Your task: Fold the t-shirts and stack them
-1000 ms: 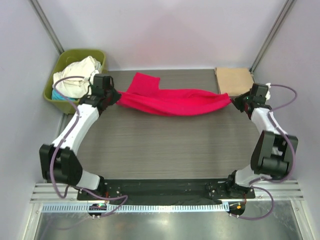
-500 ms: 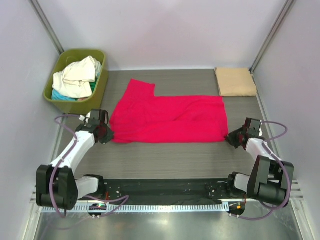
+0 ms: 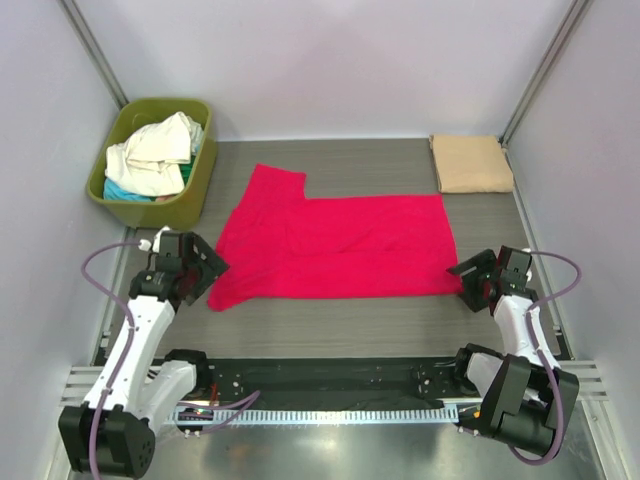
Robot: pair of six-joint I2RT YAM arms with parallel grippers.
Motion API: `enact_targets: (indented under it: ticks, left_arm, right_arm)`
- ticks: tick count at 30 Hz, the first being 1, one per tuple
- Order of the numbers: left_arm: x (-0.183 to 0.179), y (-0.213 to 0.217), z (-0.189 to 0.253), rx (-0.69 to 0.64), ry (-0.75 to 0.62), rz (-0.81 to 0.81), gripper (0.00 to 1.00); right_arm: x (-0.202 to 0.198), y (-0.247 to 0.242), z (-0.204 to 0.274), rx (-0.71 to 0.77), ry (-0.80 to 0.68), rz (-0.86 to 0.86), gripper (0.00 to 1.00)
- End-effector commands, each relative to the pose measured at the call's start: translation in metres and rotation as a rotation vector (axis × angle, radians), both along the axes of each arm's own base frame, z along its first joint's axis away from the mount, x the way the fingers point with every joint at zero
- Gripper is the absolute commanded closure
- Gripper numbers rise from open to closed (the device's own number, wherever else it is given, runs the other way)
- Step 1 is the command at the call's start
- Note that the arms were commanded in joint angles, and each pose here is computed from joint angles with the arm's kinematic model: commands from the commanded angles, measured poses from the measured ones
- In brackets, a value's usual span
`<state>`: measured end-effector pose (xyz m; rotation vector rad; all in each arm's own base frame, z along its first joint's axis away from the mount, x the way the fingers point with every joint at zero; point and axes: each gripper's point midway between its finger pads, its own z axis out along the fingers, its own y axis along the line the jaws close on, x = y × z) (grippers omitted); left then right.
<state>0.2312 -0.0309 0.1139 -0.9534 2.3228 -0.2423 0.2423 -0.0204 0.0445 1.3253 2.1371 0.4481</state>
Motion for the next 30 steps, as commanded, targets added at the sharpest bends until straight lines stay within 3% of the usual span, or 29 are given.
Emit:
enact_targets:
  ticks: [1, 3, 9, 10, 11, 15, 18, 20, 22, 23, 25, 26, 27, 30]
  left_arm:
    - [-0.006, -0.004, 0.018, -0.024, -0.046, -0.027, 0.15]
    - [0.000, -0.007, 0.035, -0.033, -0.100, -0.045, 0.06]
    - [0.054, -0.016, 0.082, -0.019, -0.266, -0.113, 0.04]
    - [0.067, -0.023, 0.070, -0.009, -0.215, -0.144, 0.04]
    - [0.086, -0.029, 0.091, 0.000, -0.261, -0.162, 0.04]
    - [0.148, -0.052, 0.097, 0.144, -0.224, -0.245, 0.05]
    - [0.202, -0.058, 0.095, 0.209, -0.209, -0.272, 0.09]
    - [0.239, -0.057, 0.109, 0.260, -0.271, -0.268, 0.11]
    - [0.270, -0.061, 0.082, 0.289, -0.234, -0.296, 0.13]
    - [0.291, -0.063, 0.101, 0.306, -0.283, -0.313, 0.14]
    - [0.317, -0.062, 0.060, 0.321, -0.201, -0.345, 0.14]
    - [0.336, -0.064, 0.078, 0.318, -0.250, -0.351, 0.15]
    - [0.349, -0.066, 0.041, 0.308, -0.188, -0.371, 0.16]
    - [0.373, -0.058, 0.031, 0.285, -0.169, -0.367, 0.17]
  right_arm:
    - [-0.006, 0.007, 0.004, 0.012, 0.011, 0.054, 0.19]
    - [-0.003, 0.003, 0.012, -0.007, -0.003, 0.051, 0.11]
    - [0.033, -0.012, 0.078, -0.105, -0.200, 0.057, 0.09]
    - [0.038, -0.010, 0.085, -0.108, -0.229, 0.069, 0.09]
    - [0.042, -0.009, 0.092, -0.109, -0.254, 0.081, 0.09]
    - [0.059, 0.000, 0.112, -0.116, -0.321, 0.149, 0.09]
    - [0.063, 0.005, 0.111, -0.131, -0.312, 0.208, 0.10]
    - [0.063, 0.007, 0.108, -0.129, -0.296, 0.238, 0.10]
    - [0.061, 0.010, 0.107, -0.128, -0.292, 0.272, 0.10]
    - [0.061, 0.013, 0.110, -0.126, -0.299, 0.282, 0.10]
    - [0.058, 0.017, 0.109, -0.115, -0.304, 0.293, 0.10]
    - [0.057, 0.018, 0.113, -0.118, -0.318, 0.291, 0.10]
    - [0.057, 0.022, 0.115, -0.111, -0.329, 0.299, 0.10]
    - [0.057, 0.030, 0.130, -0.116, -0.364, 0.325, 0.10]
